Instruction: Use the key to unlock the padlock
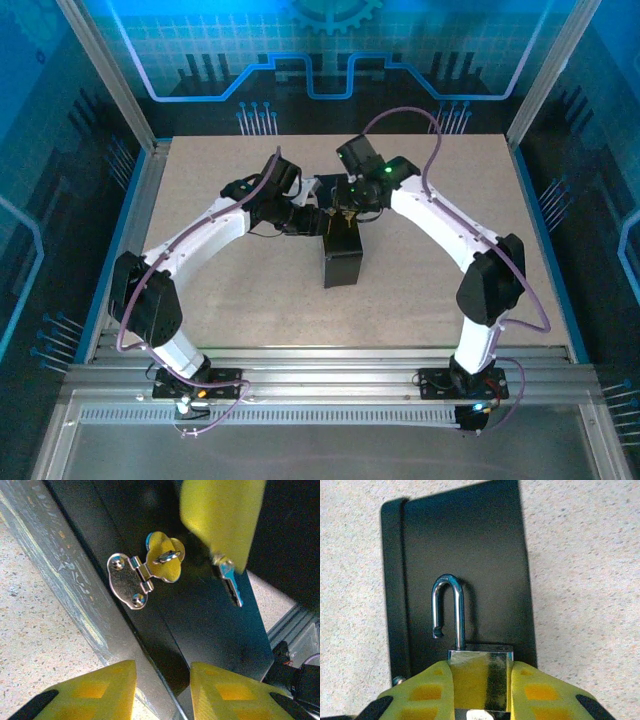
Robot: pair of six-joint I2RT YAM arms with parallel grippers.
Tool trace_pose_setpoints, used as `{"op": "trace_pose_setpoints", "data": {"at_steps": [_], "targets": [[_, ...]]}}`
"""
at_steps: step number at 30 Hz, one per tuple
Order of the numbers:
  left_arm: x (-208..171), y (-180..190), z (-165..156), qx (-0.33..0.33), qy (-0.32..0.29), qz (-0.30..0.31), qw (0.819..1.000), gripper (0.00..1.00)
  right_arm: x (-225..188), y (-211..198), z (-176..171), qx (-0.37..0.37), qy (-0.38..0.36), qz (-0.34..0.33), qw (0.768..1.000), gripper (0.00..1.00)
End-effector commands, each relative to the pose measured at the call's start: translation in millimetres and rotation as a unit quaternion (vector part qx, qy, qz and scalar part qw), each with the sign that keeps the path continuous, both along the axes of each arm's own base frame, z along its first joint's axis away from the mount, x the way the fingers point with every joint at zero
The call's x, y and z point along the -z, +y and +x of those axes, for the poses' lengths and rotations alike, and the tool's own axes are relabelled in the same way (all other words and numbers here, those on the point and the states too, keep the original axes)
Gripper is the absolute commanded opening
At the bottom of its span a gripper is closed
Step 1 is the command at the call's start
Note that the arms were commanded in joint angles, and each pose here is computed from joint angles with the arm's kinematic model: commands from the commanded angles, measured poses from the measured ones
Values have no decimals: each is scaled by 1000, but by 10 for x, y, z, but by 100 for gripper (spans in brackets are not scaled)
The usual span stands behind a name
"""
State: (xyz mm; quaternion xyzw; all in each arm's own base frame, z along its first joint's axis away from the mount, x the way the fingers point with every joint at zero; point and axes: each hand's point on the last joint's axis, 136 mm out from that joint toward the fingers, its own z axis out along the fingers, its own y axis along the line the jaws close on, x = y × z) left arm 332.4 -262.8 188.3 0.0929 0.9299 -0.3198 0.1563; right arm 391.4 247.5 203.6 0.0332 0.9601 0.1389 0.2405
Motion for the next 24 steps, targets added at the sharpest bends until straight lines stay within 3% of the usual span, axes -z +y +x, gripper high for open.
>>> {"op": "trace_pose_setpoints", "data": {"at_steps": [1,6,14,18,22,24], "targets": [[-121,24,7,-6,-3,-16,1000,36,-284,-401,146,33,-39,1,999,0],[-247,62,74,-14,-19,-25,999,37,-121,-954,120,73,-18,-4,997,0],[-274,362,194,-53,-43,13,998,37,898,-1694,-171,143,83,-33,986,0],[-331,512,195,-67,-55,24,996,37,1311,-1848,-328,151,136,-58,977,0],[-366,600,173,-76,-62,28,995,37,1446,-1883,-364,149,147,-64,976,0],[-371,641,158,-80,-62,30,994,38,1387,-1855,-336,139,141,-55,979,9]]}}
